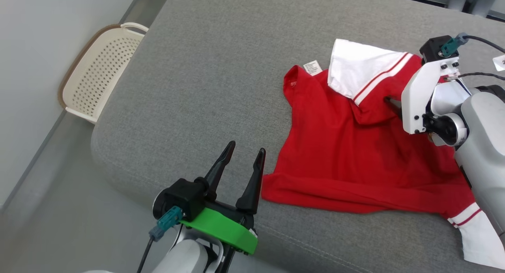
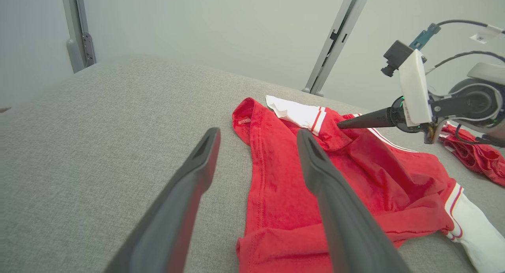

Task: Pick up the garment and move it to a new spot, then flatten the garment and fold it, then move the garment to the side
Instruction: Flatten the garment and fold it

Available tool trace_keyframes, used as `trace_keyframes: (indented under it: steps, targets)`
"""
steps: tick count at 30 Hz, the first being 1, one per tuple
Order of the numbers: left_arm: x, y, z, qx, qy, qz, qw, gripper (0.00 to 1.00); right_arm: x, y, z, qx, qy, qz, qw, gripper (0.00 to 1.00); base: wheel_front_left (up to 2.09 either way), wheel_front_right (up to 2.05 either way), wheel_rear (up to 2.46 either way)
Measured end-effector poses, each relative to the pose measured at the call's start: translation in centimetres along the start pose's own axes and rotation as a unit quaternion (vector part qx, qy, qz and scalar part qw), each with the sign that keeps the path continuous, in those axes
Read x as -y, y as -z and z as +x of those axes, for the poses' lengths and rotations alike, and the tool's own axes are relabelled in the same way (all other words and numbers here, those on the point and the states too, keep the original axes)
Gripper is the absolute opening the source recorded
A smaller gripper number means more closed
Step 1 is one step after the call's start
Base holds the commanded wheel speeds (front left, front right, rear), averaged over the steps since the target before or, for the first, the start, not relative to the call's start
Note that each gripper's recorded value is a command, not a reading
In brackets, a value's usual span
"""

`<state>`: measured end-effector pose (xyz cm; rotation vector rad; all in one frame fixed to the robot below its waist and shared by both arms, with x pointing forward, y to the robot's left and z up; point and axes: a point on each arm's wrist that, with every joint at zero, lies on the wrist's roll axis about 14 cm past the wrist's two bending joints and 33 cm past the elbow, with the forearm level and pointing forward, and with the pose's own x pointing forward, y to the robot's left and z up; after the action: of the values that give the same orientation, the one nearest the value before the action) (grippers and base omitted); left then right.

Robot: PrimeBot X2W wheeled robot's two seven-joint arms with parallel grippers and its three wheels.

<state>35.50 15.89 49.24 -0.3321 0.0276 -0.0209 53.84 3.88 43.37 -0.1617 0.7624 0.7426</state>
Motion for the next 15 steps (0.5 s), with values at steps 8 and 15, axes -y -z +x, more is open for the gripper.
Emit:
trace_keyframes:
  steps: [8, 15]
  targets:
    - [-1.2, 0.2, 0.0, 0.000, -0.025, -0.001, 1.000, 1.00, -0.7, 1.4, 3.4, -0.062, -0.005, -0.043, 0.997, 0.00, 0.00, 0.00, 0.00]
    - [-2.0, 0.6, 0.1, -0.006, -0.037, 0.004, 0.999, 1.00, 2.4, -0.6, 4.3, -0.015, 0.031, -0.025, 0.999, 0.00, 0.00, 0.00, 0.00]
